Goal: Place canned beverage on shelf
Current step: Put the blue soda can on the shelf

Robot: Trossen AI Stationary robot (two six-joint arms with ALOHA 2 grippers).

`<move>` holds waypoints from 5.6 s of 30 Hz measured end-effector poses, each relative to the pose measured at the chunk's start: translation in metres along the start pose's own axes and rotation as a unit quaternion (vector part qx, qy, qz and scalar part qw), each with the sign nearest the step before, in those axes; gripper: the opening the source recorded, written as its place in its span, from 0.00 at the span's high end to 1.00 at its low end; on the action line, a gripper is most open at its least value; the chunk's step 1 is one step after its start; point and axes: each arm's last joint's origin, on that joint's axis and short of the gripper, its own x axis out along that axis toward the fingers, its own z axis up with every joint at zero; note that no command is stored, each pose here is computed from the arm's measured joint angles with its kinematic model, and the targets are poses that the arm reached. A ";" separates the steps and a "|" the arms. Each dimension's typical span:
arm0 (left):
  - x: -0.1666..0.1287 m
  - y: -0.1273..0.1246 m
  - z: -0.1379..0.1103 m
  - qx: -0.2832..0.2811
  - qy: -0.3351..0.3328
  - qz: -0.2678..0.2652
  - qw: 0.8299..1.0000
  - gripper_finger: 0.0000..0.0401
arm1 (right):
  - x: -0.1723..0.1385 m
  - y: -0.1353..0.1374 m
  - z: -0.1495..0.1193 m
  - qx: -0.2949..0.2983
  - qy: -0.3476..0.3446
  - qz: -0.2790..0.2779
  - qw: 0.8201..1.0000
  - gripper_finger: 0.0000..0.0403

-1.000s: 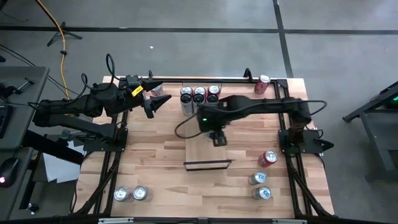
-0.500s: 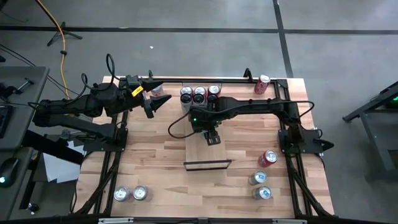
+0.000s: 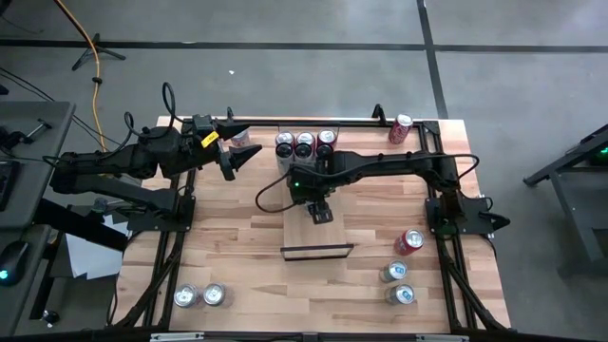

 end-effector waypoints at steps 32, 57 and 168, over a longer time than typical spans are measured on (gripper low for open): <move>0.000 0.000 0.000 0.000 0.000 0.000 1.000 0.12 | -0.028 0.004 -0.007 -0.024 -0.009 0.037 0.999 0.03; 0.000 0.000 0.000 -0.003 0.001 0.000 1.000 0.12 | -0.088 0.001 -0.012 0.508 -0.105 0.016 0.855 0.03; -0.006 0.007 -0.013 -0.003 0.067 0.028 0.997 0.12 | -0.064 -0.008 -0.019 0.460 0.055 -0.114 0.879 0.39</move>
